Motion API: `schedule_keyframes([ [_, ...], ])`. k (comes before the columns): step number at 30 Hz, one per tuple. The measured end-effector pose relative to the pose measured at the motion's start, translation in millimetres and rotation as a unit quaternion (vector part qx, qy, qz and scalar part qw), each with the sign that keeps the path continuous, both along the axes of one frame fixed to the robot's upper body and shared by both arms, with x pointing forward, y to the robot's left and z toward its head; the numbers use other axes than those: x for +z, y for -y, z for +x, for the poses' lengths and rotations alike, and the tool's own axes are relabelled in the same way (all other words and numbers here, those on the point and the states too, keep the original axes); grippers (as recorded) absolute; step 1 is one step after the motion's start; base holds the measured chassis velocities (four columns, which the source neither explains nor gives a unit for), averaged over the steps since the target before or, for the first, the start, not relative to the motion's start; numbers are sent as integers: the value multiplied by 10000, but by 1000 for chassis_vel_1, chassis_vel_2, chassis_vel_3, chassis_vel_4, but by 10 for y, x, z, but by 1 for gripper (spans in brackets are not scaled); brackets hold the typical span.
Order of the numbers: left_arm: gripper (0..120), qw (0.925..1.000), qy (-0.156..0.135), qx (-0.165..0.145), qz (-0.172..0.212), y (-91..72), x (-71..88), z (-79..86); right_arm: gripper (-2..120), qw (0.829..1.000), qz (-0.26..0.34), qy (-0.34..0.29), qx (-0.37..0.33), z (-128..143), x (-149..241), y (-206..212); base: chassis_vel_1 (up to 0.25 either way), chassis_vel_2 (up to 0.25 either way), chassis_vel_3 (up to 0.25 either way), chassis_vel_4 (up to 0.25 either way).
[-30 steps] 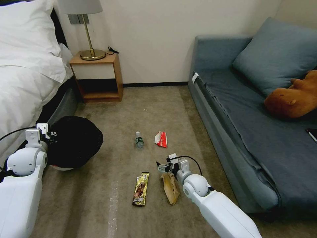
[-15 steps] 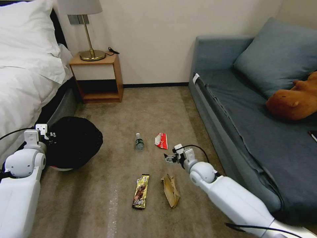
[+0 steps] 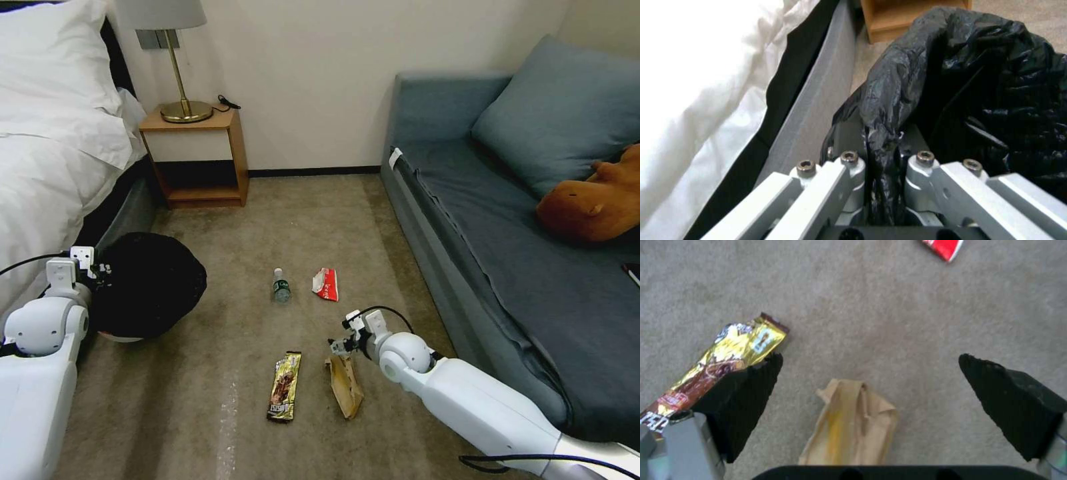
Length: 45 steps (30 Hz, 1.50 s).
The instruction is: Pick up the trash bin, then pick up the garbage on the floor and place it into the trash bin.
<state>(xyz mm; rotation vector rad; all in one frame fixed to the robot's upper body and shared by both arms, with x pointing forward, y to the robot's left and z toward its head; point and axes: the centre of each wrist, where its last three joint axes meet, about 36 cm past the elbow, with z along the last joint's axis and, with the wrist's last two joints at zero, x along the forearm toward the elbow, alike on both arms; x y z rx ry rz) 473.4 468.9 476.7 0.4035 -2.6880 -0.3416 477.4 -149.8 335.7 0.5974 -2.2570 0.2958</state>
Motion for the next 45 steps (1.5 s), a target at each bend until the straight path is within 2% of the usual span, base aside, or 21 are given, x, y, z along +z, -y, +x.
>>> schedule_keyframes([
  [4, 6, 10000, -27, -24, -8, 37, -83, -6, 100, 9996, -60, -260, 5, -65, -224, -175, 0, 0, 0, 0],
  [12, 6, 9999, -17, -124, -22, 120, -83, 67, 100, 9986, -104, -521, 58, -157, -405, -376, 0, 0, 0, 0],
  [25, 6, 9998, -71, -191, -14, 177, -156, 121, 100, 9977, -289, -606, 88, -266, -628, -502, 0, 0, 0, 0],
  [28, 6, 9998, -51, -185, -21, 174, -143, 131, 96, 9976, -345, -600, 95, -261, -659, -503, 0, 0, 0, 0],
  [30, 6, 9998, -26, -172, -33, 163, -126, 137, 85, 9974, -396, -588, 92, -239, -681, -511, 0, 0, 0, 0],
  [31, 6, 9998, -26, -172, -33, 163, -126, 137, 85, 9974, -396, -588, 92, -239, -681, -511, 0, 0, 0, 0],
  [33, 6, 9999, -10, -153, -44, 140, -113, 132, 73, 9970, -448, -624, 85, -227, -719, -525, 0, 0, 0, 0],
  [35, 6, 9999, -12, -147, -45, 133, -114, 128, 73, 9969, -466, -634, 87, -229, -725, -525, 0, 0, 0, 0],
  [36, 6, 9999, -20, -130, -42, 112, -128, 110, 61, 9964, -507, -676, 97, -253, -753, -521, 0, 0, 0, 0],
  [37, 6, 9999, -20, -130, -42, 112, -128, 110, 61, 9964, -507, -676, 97, -253, -753, -521, 0, 0, 0, 0],
  [40, 6, 9999, -31, -120, -39, 91, -151, 90, 46, 9963, -506, -694, 99, -269, -770, -543, 0, 0, 0, 0],
  [42, 6, 9999, -31, -123, -42, 91, -154, 90, 42, 9963, -499, -694, 100, -268, -770, -553, 0, 0, 0, 0],
  [43, 6, 9999, -30, -128, -50, 94, -157, 90, 35, 9963, -488, -694, 103, -267, -770, -568, 0, 0, 0, 0],
  [45, 6, 9999, -25, -136, -61, 99, -161, 91, 33, 9964, -475, -697, 106, -267, -770, -585, 0, 0, 0, 0],
])
